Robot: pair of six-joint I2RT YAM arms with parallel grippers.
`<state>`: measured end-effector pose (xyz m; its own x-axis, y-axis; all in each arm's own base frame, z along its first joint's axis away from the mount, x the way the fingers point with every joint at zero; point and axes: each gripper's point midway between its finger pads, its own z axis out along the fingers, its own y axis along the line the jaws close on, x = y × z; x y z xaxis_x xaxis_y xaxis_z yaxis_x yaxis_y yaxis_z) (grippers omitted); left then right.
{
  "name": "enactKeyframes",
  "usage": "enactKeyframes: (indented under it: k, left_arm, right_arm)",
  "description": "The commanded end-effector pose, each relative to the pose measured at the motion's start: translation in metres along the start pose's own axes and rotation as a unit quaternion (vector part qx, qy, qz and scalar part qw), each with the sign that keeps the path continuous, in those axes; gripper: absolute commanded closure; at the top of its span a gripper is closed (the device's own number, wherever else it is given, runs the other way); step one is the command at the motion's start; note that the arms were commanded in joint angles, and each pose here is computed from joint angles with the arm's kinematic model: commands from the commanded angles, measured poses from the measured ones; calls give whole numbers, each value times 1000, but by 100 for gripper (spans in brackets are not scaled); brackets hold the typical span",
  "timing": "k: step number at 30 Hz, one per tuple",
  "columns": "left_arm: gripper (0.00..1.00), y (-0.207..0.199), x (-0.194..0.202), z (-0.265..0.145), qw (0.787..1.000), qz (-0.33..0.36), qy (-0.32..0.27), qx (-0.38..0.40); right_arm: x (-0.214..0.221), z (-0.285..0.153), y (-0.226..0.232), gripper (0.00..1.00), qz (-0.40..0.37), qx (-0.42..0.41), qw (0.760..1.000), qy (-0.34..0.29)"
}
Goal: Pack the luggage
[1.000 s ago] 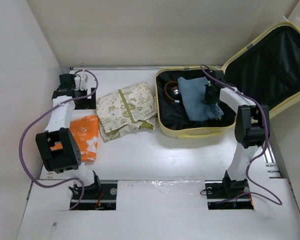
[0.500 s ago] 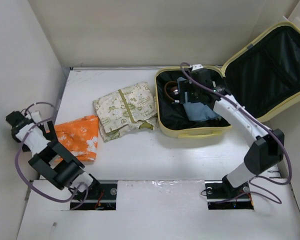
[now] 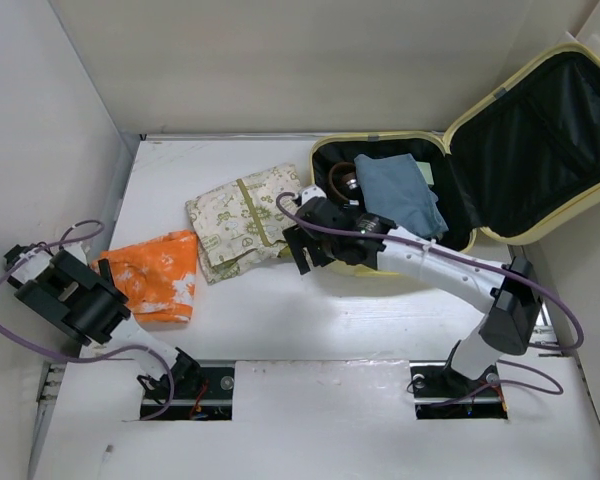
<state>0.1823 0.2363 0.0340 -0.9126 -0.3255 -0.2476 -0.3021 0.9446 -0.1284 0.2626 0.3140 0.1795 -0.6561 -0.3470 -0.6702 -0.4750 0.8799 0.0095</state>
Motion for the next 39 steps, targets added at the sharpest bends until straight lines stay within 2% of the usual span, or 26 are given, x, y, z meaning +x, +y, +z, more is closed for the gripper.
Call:
enactKeyframes:
  k: [1,9,11,13,14,15,17,18,20,26,31,33,34,39]
  left_arm:
    - [0,3,-11,11,999,16,1,38]
    - [0,-5,7,30,995,51,35,85]
    - [13,-9,15,34,993,58,43,93]
    - [39,-8,17,36,993,62,49,93]
    - [57,-10,23,42,991,61,62,106]
    - [67,-14,28,44,989,56,72,115]
    - [92,-15,31,45,987,57,82,125]
    - [100,-16,27,43,987,56,77,128]
    - [100,-19,28,42,986,58,77,137]
    - [100,-34,-4,-14,985,81,16,151]
    - [100,-47,-37,-68,983,102,-61,138]
    - [100,-53,-57,-105,982,99,-113,110]
    - [100,-53,-57,-106,982,99,-114,110]
    - [100,-58,-84,-157,973,115,-187,69]
  right_arm:
    - [-12,-14,9,12,18,15,999,-24]
    - [-14,-29,5,12,36,36,998,-35]
    - [-17,-32,3,12,37,40,998,-39]
    - [-20,-35,1,12,38,45,997,-42]
    - [-23,-38,-2,12,38,51,997,-45]
    - [-23,-40,-2,12,37,52,997,-43]
    - [-22,-41,-8,12,34,66,996,-44]
    - [-20,-41,-9,12,38,68,996,-40]
    - [-25,-50,-12,12,47,69,995,-53]
    - [-21,-65,-24,12,63,80,993,-64]
    - [-21,-76,-32,12,75,86,991,-72]
    - [-20,-81,-39,12,75,96,989,-78]
    - [-20,-81,-39,12,75,96,989,-78]
    - [-19,-91,-48,12,80,110,987,-87]
